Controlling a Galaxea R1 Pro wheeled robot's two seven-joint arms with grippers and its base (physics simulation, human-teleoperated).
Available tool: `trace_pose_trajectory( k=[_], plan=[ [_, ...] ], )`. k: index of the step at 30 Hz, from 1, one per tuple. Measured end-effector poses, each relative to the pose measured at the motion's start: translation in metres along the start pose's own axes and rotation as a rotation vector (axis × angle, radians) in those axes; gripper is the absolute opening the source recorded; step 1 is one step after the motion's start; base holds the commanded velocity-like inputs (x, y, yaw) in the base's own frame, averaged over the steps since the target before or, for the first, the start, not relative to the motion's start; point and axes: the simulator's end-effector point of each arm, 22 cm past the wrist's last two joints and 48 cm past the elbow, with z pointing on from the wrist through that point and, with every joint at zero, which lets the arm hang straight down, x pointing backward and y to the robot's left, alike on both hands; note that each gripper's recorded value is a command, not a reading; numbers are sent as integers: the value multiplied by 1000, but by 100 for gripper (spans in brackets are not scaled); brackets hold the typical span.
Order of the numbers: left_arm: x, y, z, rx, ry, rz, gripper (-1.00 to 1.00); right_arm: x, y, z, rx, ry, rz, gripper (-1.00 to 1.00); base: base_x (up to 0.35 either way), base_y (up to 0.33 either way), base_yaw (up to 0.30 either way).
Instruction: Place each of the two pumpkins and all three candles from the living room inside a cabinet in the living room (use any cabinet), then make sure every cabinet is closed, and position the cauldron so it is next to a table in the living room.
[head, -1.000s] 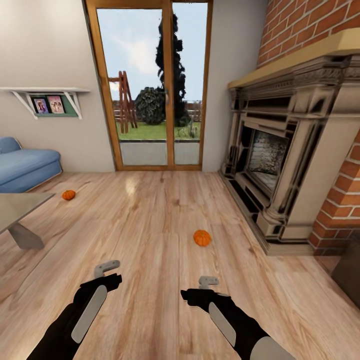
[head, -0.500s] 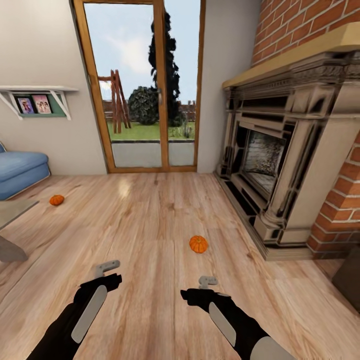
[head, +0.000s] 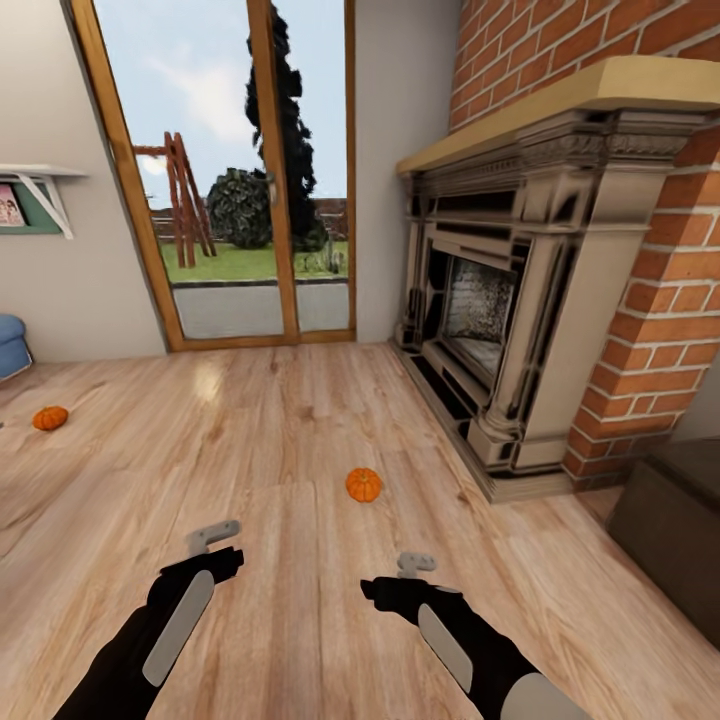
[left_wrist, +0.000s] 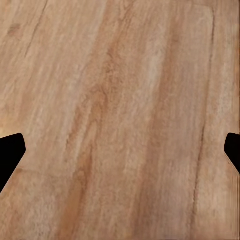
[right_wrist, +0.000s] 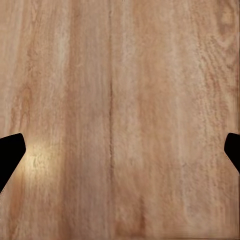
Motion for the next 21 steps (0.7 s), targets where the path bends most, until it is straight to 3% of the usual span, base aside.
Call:
trace_pose_trajectory(
  k=[7,16,21],
  plan=[
    [1,0,1,-1,2,1,100,1,0,1,-5,3,16,100,0,16,-273],
    [2,0,2,-1,6,0,100,3,-1,1,-5,6,18,100,0,213,-274],
    [3,0,2,-1,8,1,100,3,-1,2,-4,8,19,100,0,58,-274]
  ],
)
